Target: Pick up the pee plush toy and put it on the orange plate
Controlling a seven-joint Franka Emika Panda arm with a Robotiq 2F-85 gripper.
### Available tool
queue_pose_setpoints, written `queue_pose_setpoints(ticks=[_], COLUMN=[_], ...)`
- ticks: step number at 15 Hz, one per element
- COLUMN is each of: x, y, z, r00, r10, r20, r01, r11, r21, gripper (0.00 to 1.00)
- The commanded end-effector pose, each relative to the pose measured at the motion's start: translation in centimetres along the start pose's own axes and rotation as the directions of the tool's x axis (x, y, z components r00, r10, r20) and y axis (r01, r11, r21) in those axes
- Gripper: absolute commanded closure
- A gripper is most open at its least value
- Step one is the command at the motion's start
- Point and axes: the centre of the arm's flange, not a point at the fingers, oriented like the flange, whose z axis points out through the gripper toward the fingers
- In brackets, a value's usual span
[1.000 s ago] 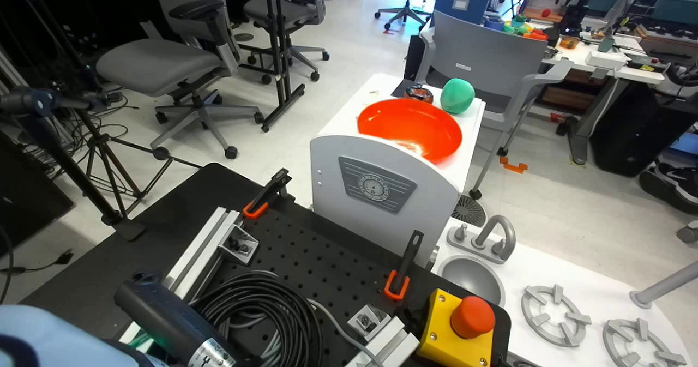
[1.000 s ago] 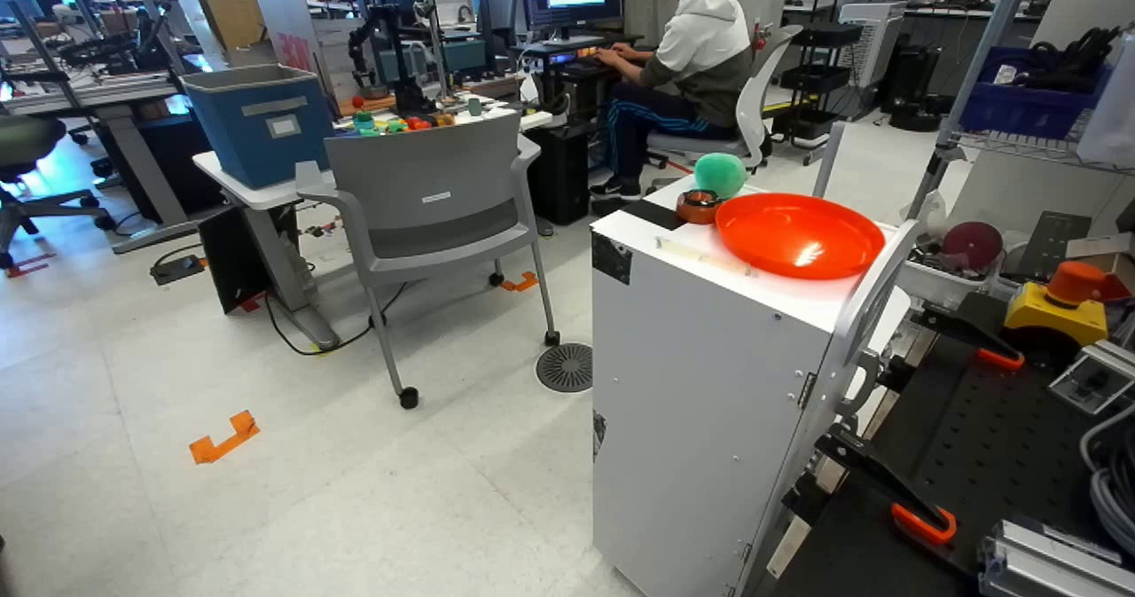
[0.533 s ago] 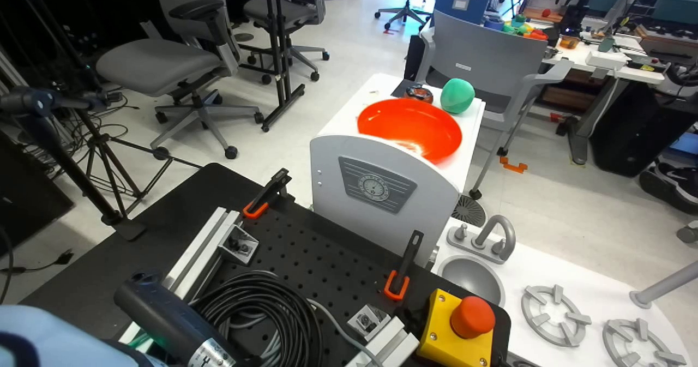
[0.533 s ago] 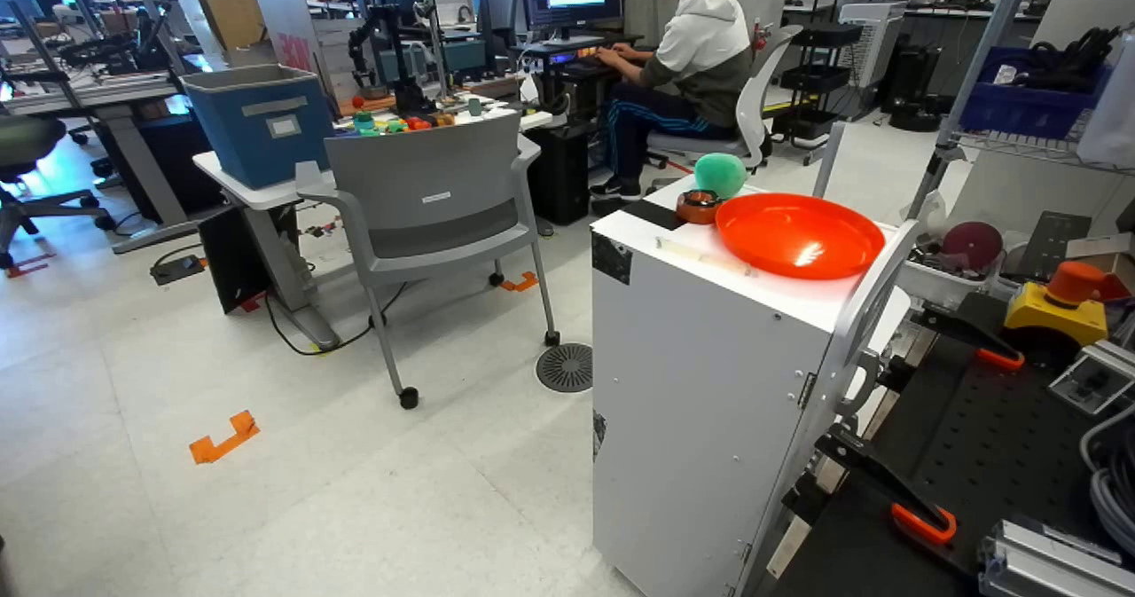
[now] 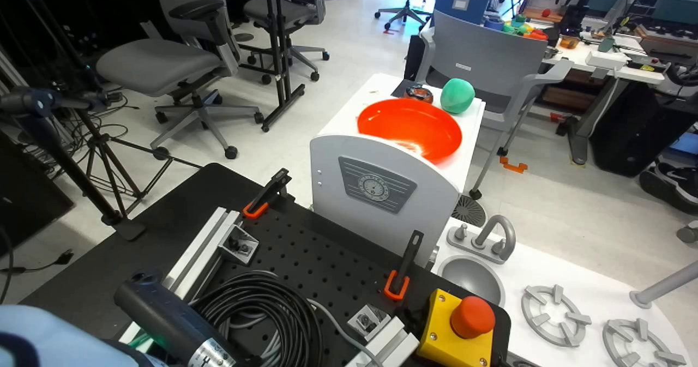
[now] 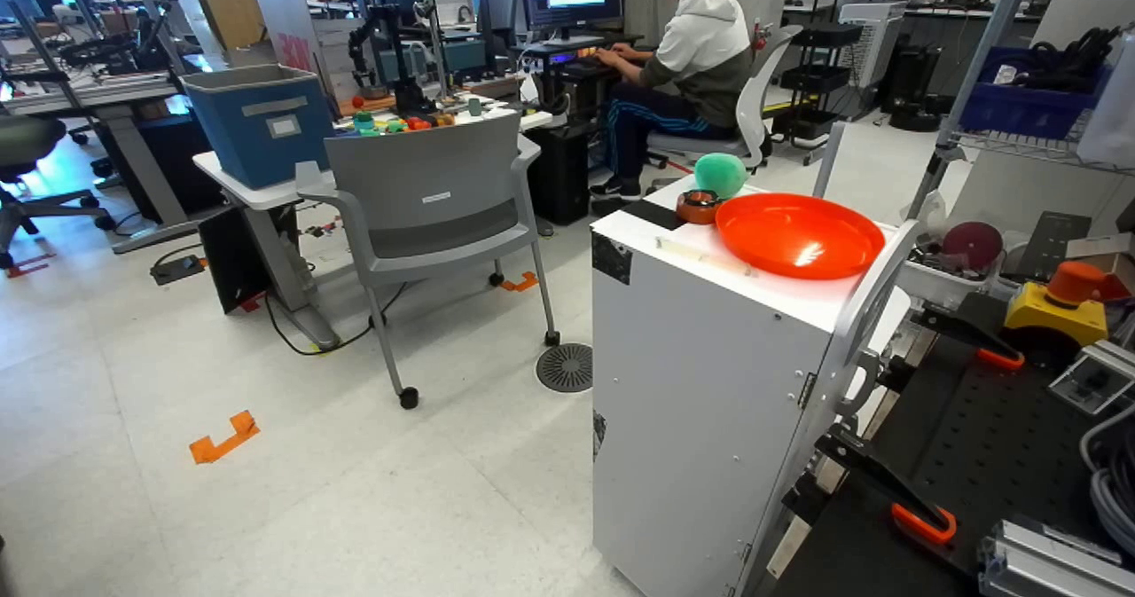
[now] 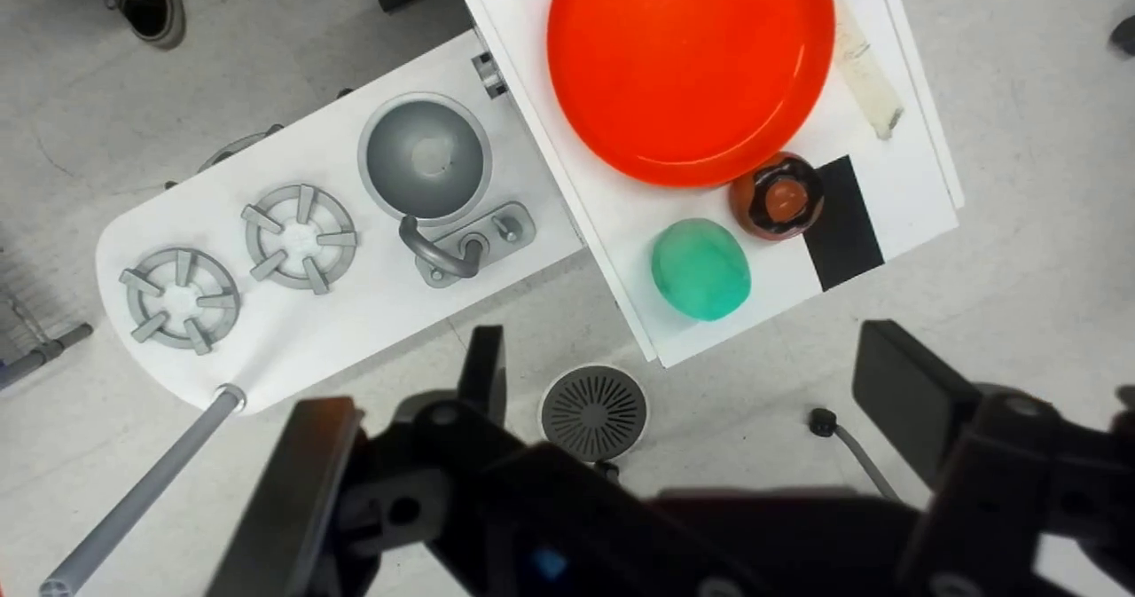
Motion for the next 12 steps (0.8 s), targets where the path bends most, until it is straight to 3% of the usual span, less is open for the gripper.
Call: queue_pose_setpoints(ticks=[1,6,12], x=[3.1,4.1,2.7], y=[0.1,0.2,-0.7], z=[-0.7,-0.3,-0.4], r00=[0.999,0.999,0.994], r10=[0.0,-0.012,-0.076], r20=[0.036,0.041,-0.074], r01=[0.0,0.012,0.074], r11=[1.0,1.0,0.997], r21=[0.004,0.0,-0.02], gripper=[0.0,0.0,0.0])
